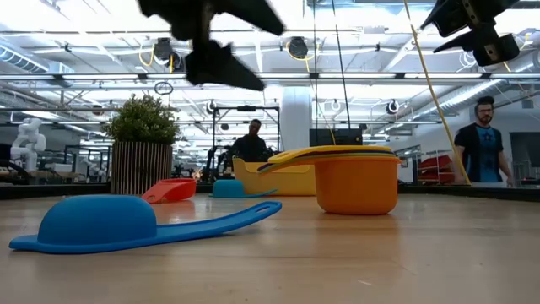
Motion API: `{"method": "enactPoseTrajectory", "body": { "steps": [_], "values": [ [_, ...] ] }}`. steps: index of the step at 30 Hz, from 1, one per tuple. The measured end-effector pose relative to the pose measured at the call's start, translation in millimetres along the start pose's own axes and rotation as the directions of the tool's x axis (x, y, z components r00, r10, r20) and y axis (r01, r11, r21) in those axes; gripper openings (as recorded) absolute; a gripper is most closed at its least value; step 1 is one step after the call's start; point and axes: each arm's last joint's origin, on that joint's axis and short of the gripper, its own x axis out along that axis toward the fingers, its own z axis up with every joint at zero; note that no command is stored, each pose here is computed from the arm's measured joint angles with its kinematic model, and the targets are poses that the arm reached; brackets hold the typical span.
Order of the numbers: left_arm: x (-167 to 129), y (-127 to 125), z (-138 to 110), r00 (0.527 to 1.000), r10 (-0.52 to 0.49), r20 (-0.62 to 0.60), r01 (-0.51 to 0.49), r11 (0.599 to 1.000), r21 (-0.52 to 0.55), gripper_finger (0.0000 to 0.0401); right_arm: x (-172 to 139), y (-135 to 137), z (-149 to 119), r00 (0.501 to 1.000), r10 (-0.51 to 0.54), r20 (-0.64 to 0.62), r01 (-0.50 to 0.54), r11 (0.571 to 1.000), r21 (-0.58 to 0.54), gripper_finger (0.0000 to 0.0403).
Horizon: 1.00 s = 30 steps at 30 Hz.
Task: Nest measuring cups in basket
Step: Stack the yellow measuring cup on top of the dark blue measuring cup
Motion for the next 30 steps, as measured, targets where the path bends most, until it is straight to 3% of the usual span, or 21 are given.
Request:
{"method": "enactPoseTrajectory", "body": {
  "steps": [3, 8, 12, 20, 30],
  "values": [
    [13, -5, 6, 0.999, 0.035, -0.030, -0.033, 0.998, 0.061, 0.0400, 3, 1, 1, 1.000, -0.010, -0.008, 0.010, 1.000, -0.016, 0.0187],
    [45, -7, 10, 0.995, 0.071, -0.070, -0.072, 0.997, -0.006, 0.0400, 7, 1, 2, 0.999, -0.020, -0.028, 0.020, 0.999, -0.030, 0.0187],
    [64, -5, 11, 0.990, 0.103, -0.097, -0.102, 0.995, 0.017, 0.0400, 9, 3, 1, 0.996, 0.001, -0.087, -0.004, 1.000, -0.030, 0.0187],
    [76, 7, 15, 0.984, 0.107, -0.142, -0.096, 0.992, 0.085, 0.0400, 9, 3, -1, 0.986, 0.022, -0.168, -0.028, 0.999, -0.029, 0.0187],
    [85, 14, -2, 0.962, 0.120, -0.243, -0.096, 0.989, 0.109, 0.0400, 9, 3, -1, 0.985, 0.025, -0.169, -0.034, 0.998, -0.051, 0.0187]
  ]
}}
